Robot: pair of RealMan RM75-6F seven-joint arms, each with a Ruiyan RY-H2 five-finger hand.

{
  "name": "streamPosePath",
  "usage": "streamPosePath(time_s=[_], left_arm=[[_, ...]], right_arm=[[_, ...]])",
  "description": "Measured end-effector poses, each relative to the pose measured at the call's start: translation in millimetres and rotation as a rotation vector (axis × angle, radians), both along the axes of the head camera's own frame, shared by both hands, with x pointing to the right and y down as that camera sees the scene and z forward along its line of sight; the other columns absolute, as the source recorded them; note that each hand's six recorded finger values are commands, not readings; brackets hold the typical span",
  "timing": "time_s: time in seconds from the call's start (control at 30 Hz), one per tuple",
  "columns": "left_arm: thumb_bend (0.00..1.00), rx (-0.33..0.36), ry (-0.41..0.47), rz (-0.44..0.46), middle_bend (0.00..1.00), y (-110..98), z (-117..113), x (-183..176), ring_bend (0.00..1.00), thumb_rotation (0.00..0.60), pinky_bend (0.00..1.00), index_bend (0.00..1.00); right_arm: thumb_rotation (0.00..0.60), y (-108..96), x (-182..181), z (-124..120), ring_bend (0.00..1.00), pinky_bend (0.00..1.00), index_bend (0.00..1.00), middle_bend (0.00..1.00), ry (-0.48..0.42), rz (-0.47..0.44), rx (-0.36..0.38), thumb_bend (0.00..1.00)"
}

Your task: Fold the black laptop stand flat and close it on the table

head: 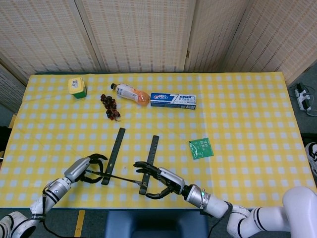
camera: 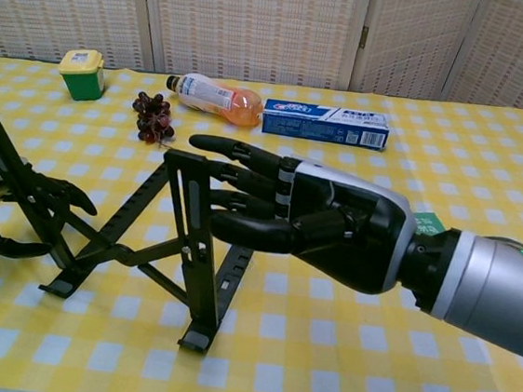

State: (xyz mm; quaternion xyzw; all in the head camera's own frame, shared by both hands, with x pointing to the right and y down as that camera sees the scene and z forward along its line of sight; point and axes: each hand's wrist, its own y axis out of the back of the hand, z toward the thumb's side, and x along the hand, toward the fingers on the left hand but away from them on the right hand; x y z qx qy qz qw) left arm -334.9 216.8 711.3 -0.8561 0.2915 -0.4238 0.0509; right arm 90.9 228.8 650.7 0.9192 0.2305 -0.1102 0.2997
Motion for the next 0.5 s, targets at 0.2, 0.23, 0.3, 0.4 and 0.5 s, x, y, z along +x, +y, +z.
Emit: streamPosePath(time_s=[0.2, 0.23, 0.3, 0.4, 0.5], left_arm=[[0.42, -0.008, 0.002, 0.001, 0.29, 2.7, 0.8, 0.5, 0.17, 0.6, 0.2, 0.62], [0.42, -0.008, 0.002, 0.002, 0.29, 3.0, 0.9, 0.6, 0.18, 0.6, 0.2, 0.62], [0.44, -0.008, 0.004, 0.002, 0.3, 3.5, 0.8, 0.9, 0.18, 0.6, 0.2, 0.63], [0.45, -0.007, 0.007, 0.001, 0.31, 4.2, 0.6, 1.5, 0.19, 0.6, 0.2, 0.64], [0.48, -0.003, 0.011, 0.0, 0.32, 4.6, 0.3, 2.3, 0.19, 0.6, 0.2, 0.65]], right_arm=[[0.6, 1.1, 0.0, 0.3, 0.08, 0.0, 0.07, 0.07, 0.001, -0.003, 0.0, 0.33], [0.6, 1.4, 0.0, 0.2, 0.08, 0.0, 0.07, 0.07, 0.0, -0.004, 0.0, 0.33], [0.6, 1.7, 0.2, 0.4, 0.08, 0.0, 0.07, 0.07, 0.001, -0.005, 0.0, 0.33], [0.6, 1.7, 0.5, 0.7, 0.08, 0.0, 0.07, 0.07, 0.002, -0.004, -0.001, 0.33], [0.6, 1.9, 0.9, 0.8, 0.08, 0.0, 0.07, 0.07, 0.003, -0.004, -0.001, 0.33]])
